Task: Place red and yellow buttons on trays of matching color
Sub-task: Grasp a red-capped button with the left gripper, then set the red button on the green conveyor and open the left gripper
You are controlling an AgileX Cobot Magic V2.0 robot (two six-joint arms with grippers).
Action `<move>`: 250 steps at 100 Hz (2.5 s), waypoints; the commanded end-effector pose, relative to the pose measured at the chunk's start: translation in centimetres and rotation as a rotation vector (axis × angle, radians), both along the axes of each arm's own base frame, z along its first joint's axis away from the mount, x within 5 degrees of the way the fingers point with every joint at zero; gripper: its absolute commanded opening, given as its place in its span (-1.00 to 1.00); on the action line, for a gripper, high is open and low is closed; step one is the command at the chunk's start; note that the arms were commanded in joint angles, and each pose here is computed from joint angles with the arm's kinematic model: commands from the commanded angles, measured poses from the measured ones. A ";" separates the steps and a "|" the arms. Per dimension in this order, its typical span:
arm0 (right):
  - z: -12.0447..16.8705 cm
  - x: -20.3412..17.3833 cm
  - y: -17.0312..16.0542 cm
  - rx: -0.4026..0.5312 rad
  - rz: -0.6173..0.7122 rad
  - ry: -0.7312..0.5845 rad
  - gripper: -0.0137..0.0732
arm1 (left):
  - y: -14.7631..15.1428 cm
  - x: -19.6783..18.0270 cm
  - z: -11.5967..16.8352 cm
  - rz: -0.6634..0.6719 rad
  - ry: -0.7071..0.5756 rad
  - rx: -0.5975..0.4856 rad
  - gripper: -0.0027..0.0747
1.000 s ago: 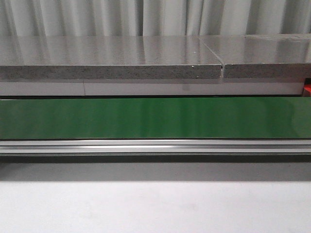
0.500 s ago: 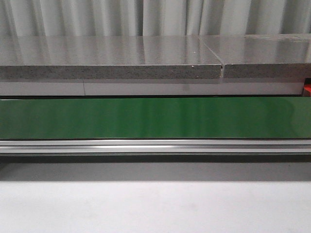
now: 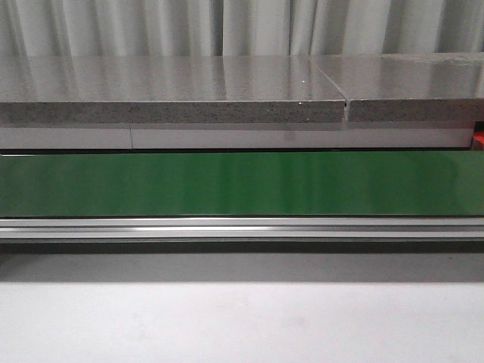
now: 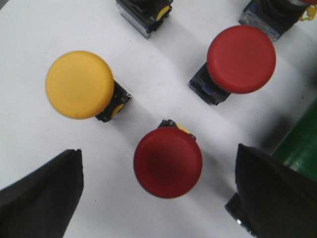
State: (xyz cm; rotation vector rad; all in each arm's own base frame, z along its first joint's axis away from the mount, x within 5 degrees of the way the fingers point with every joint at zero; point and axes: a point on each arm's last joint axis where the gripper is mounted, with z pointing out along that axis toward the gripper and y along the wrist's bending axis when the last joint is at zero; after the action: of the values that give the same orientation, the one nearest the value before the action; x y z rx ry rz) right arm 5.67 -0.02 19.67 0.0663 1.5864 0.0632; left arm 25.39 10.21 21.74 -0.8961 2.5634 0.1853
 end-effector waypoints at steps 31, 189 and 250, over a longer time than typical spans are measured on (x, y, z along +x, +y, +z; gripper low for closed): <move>1.4 -0.3 0.0 -0.006 0.003 -0.121 -0.84 | 0.9 2.5 -0.4 -0.009 -0.020 0.006 0.64; 1.4 -0.3 0.0 -0.006 0.003 -0.121 -0.84 | -4.6 2.1 12.7 -0.312 -0.294 0.051 -0.98; 1.4 -0.3 0.0 -0.006 0.003 -0.121 -0.84 | -9.4 7.7 8.2 -0.489 -0.139 -0.014 -0.98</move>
State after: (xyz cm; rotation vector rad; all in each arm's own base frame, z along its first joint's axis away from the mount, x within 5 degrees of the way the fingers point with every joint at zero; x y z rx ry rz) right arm 5.67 -0.02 19.67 0.0663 1.5864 0.0632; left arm 32.85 1.04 28.01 -0.2753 2.6456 -0.0299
